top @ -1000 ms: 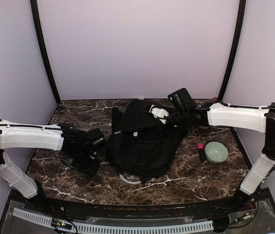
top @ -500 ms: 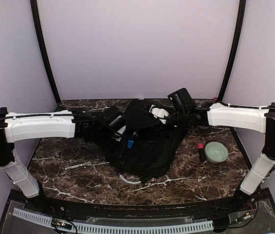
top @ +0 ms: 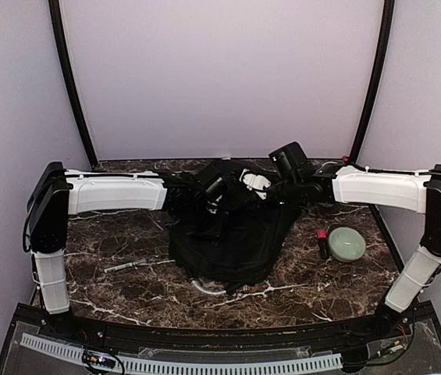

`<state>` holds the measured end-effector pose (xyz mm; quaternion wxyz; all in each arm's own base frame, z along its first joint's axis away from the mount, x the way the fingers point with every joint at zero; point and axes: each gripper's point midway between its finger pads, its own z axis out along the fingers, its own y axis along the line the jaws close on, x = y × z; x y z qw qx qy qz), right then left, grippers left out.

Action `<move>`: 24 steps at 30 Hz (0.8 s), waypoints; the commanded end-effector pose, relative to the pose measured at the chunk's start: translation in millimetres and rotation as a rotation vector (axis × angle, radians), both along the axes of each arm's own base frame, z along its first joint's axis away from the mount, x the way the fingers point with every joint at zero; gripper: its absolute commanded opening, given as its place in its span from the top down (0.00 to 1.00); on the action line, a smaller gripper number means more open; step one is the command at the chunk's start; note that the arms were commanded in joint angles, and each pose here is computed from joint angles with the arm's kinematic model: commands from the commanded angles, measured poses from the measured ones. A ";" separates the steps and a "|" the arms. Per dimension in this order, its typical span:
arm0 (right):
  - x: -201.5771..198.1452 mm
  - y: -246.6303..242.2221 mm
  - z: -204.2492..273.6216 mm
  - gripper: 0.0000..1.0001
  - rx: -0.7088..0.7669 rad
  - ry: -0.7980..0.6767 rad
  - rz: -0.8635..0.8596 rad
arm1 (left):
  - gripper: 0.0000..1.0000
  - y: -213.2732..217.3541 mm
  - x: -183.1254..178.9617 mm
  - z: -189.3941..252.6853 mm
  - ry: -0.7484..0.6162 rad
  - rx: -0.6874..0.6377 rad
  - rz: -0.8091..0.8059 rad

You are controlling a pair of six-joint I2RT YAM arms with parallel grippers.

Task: Pack the student bag
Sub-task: Place the pen in the upper front pocket of the bag.

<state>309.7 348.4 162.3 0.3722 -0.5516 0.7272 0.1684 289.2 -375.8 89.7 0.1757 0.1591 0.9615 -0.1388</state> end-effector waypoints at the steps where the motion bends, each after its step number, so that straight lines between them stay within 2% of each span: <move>1: -10.2 12.6 19.4 1.00 0.072 -0.017 0.056 | 0.71 -2.7 25.6 21.7 -0.092 -0.067 0.049; 6: -10.1 11.9 19.4 1.00 0.072 -0.020 0.055 | 0.55 1.0 16.4 14.6 -0.045 -0.047 0.039; 12: -9.9 12.3 16.5 1.00 0.069 -0.017 0.056 | 0.52 14.6 -15.8 31.5 -0.058 -0.037 0.024; 14: -10.1 12.8 15.9 1.00 0.068 -0.014 0.058 | 0.58 23.6 -27.0 33.5 -0.051 -0.035 0.040; 19: -10.9 13.8 12.7 1.00 0.066 -0.006 0.063 | 0.86 30.1 -46.3 29.9 -0.029 -0.096 0.046; 22: -11.1 14.4 11.3 1.00 0.066 0.002 0.065 | 0.97 32.3 -46.7 18.0 -0.027 -0.089 0.051; 24: -11.0 14.2 10.8 1.00 0.063 0.002 0.064 | 1.00 30.5 -44.4 11.2 -0.027 -0.072 0.047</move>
